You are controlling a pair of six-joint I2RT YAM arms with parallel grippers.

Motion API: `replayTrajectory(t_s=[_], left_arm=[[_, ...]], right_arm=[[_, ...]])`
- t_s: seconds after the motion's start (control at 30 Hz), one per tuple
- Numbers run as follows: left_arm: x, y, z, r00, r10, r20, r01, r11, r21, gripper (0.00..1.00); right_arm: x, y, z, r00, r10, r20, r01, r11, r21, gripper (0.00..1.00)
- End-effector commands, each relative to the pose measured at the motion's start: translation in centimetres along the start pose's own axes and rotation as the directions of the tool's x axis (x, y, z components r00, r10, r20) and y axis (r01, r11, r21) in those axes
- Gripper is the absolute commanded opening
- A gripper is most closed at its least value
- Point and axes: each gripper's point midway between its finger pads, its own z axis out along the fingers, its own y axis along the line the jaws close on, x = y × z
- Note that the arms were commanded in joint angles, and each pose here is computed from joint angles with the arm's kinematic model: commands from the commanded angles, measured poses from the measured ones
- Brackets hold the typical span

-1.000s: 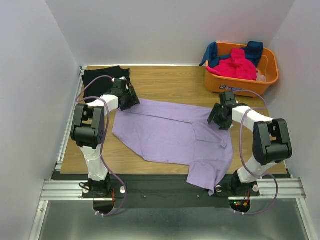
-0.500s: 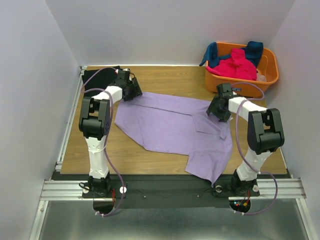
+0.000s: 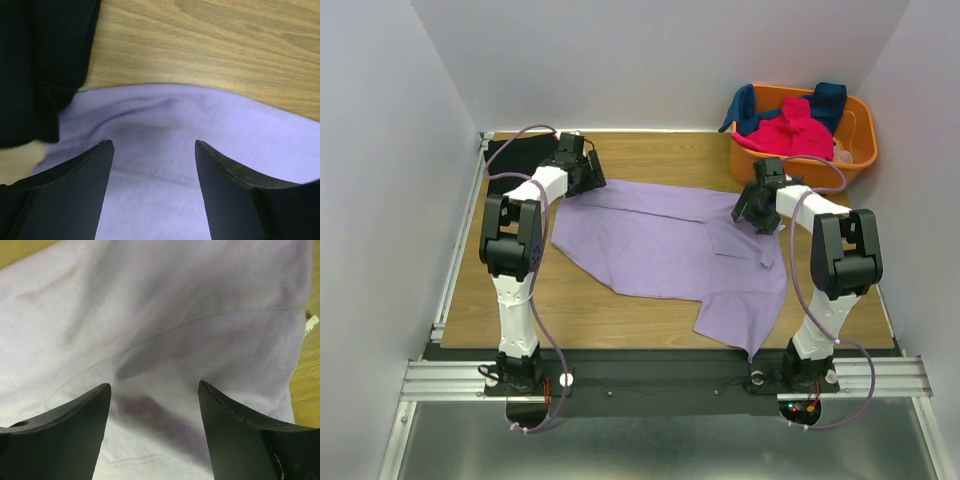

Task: Fold and stack the t-shirts
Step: Fold the tshirt

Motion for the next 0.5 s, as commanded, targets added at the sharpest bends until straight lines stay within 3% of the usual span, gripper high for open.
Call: replayTrajectory(t_s=[0.0,0.13,0.3,0.47], left_arm=[[-4.7,-1.4,-8.1,0.98,0.082,0.181,-0.077,0.996,-0.035,0.78],[-1.6,1.0,-10.1,0.982,0.128,0.141,-0.107,0.983,-0.147,0.76],[3.9,3.1,-10.8,0.983,0.177,0.041,-0.163,0.957,-0.241,0.61],[7.9,1.2,-10.8,0.982,0.188,-0.017,-0.186,0.953,-0.238,0.51]], right_arm=[[-2.1,0.9,-4.0,0.997,-0.008,0.071,0.013,0.997,-0.082,0.76],[-2.0,0.7,-6.8,0.994,0.006,0.105,0.008,0.992,-0.125,0.76],[0.0,0.7,-9.0,0.997,0.021,0.076,-0.006,0.981,-0.196,0.76],[2.6,-0.3,-10.2,0.999,0.031,0.037,-0.022,0.973,-0.23,0.76]])
